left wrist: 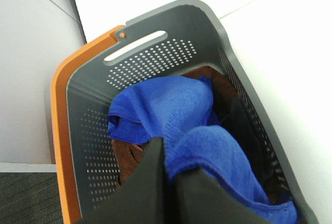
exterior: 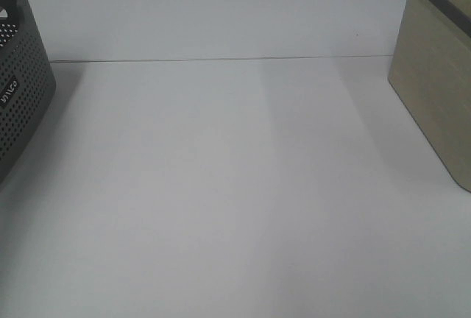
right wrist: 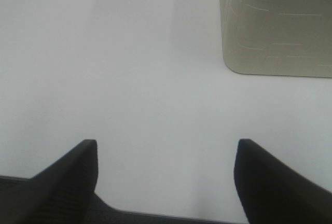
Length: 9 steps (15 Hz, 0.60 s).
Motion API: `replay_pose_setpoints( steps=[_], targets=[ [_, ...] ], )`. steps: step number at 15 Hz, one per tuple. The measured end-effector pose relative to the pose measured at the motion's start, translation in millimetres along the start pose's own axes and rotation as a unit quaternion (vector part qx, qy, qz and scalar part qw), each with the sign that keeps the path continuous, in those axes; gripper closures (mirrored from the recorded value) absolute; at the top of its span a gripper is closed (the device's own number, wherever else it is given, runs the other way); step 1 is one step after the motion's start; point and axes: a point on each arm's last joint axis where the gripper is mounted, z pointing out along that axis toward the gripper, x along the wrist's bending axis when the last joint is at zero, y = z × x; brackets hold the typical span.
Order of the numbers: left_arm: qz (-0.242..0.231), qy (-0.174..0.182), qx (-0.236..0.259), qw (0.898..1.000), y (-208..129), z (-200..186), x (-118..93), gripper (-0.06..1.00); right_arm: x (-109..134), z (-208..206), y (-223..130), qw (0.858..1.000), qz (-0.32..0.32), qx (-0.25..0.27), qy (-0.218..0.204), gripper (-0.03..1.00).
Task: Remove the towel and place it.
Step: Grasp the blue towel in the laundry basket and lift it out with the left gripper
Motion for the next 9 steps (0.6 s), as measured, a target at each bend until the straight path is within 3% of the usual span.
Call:
replay_pose_setpoints(
  steps=[4, 7, 9],
  targets=[
    [-0.021, 0.022, -0.054, 0.998, 17.5, -19.4, 7.0, 0.94, 0.0, 0.0, 0.0, 1.000, 0.000, 0.000, 0.000, 0.24],
    [-0.040, 0.030, -0.164, 0.985, 46.7, -45.6, 8.0, 0.94, 0.0, 0.0, 0.0, 1.000, 0.000, 0.000, 0.000, 0.24],
    [-0.020, 0.016, -0.213, 0.977, 67.0, -53.9, -10.1, 0.94, 0.0, 0.0, 0.0, 1.000, 0.000, 0.000, 0.000, 0.24]
  ],
)
